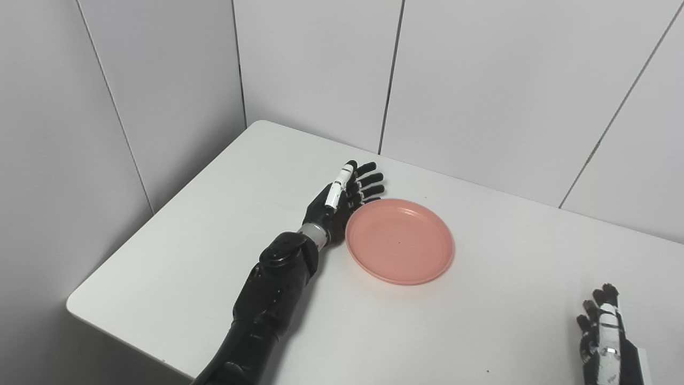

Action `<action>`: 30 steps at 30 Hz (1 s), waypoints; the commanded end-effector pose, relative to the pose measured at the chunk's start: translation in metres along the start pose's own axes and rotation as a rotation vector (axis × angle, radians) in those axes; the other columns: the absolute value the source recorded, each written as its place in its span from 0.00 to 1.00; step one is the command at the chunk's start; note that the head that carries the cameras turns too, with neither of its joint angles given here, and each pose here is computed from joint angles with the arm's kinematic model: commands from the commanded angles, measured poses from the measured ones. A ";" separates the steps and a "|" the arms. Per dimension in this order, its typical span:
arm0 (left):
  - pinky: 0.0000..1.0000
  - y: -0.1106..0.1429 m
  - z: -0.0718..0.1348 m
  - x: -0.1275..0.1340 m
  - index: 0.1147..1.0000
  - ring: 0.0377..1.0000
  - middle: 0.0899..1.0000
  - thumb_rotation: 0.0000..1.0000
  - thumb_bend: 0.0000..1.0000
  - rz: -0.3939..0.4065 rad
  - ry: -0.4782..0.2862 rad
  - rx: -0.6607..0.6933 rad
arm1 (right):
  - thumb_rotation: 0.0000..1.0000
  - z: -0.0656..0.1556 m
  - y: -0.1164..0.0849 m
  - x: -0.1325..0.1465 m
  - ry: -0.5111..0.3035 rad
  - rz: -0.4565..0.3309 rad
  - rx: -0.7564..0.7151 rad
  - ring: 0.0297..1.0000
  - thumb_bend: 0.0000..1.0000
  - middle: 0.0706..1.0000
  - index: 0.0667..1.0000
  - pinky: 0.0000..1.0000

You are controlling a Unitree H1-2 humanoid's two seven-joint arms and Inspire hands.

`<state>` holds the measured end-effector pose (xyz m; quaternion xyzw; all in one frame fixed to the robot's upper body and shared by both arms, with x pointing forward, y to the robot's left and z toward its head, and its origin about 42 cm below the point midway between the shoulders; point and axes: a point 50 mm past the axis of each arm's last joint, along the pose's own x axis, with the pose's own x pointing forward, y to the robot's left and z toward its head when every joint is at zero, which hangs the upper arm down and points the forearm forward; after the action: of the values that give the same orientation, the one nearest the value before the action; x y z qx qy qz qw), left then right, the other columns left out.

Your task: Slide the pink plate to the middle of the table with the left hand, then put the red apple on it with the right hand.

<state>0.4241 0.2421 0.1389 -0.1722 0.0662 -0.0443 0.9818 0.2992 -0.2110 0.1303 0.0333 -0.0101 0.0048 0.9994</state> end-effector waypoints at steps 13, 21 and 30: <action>0.83 -0.011 -0.017 -0.009 0.81 0.83 0.83 1.00 0.34 -0.005 0.074 0.005 | 1.00 0.016 0.009 0.007 -0.112 0.003 0.016 0.97 0.15 0.98 0.98 1.00; 0.83 -0.023 -0.018 -0.015 0.82 0.84 0.84 1.00 0.33 -0.021 0.068 0.023 | 1.00 0.017 0.011 0.007 -0.111 0.005 0.018 0.98 0.16 0.98 0.97 1.00; 0.83 -0.041 -0.020 -0.020 0.81 0.84 0.84 1.00 0.31 -0.037 0.070 0.041 | 1.00 0.017 0.015 0.007 -0.113 -0.003 0.013 0.96 0.15 0.96 0.97 1.00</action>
<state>0.4003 0.2051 0.1396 -0.1580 0.0725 -0.0651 0.9826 0.2990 -0.2026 0.1312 0.0377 -0.0171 -0.0009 0.9991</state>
